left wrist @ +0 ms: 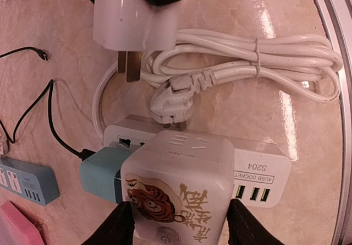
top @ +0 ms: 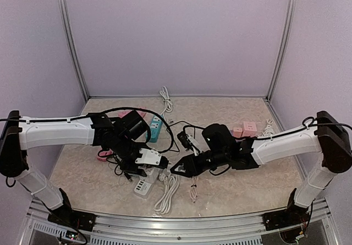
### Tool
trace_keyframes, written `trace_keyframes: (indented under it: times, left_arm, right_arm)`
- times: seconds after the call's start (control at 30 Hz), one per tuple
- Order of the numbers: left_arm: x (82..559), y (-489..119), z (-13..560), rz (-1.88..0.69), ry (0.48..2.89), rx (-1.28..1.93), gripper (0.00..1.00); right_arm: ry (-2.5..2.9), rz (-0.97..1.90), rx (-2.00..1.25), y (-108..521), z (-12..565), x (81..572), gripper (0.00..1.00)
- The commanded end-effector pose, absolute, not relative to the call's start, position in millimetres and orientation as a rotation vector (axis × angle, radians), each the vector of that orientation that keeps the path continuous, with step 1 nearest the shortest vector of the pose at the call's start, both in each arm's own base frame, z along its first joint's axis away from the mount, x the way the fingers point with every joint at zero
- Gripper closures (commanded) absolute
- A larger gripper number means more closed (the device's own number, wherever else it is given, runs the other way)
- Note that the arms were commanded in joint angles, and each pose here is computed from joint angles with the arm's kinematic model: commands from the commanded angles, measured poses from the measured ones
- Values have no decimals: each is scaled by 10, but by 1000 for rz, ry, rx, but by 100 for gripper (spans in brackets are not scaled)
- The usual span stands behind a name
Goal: Insert the plug
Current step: Adjust the plug.
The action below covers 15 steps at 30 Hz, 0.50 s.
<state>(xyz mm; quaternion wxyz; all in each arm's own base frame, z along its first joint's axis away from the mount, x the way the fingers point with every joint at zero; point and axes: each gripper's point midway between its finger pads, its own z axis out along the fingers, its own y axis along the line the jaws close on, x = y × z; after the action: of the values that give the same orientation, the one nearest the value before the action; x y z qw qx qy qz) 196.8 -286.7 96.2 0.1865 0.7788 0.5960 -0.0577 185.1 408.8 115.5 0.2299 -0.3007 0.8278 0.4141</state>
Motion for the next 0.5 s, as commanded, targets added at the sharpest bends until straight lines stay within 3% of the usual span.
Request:
trace_keyframes:
  times: [0.0, 0.27, 0.47]
  left_arm:
    - [1949, -2627, 639, -77, 1819, 2224, 52]
    - [1973, -2645, 720, -50, 1765, 2203, 51]
    - [2022, -2685, 997, -27, 1680, 2174, 32]
  right_arm:
    - [2266, 1594, -667, 4258, 1439, 1617, 100]
    - [2380, 1636, -529, 4252, 1276, 1606, 100]
    - [2359, 1619, -479, 4229, 1377, 1664, 100]
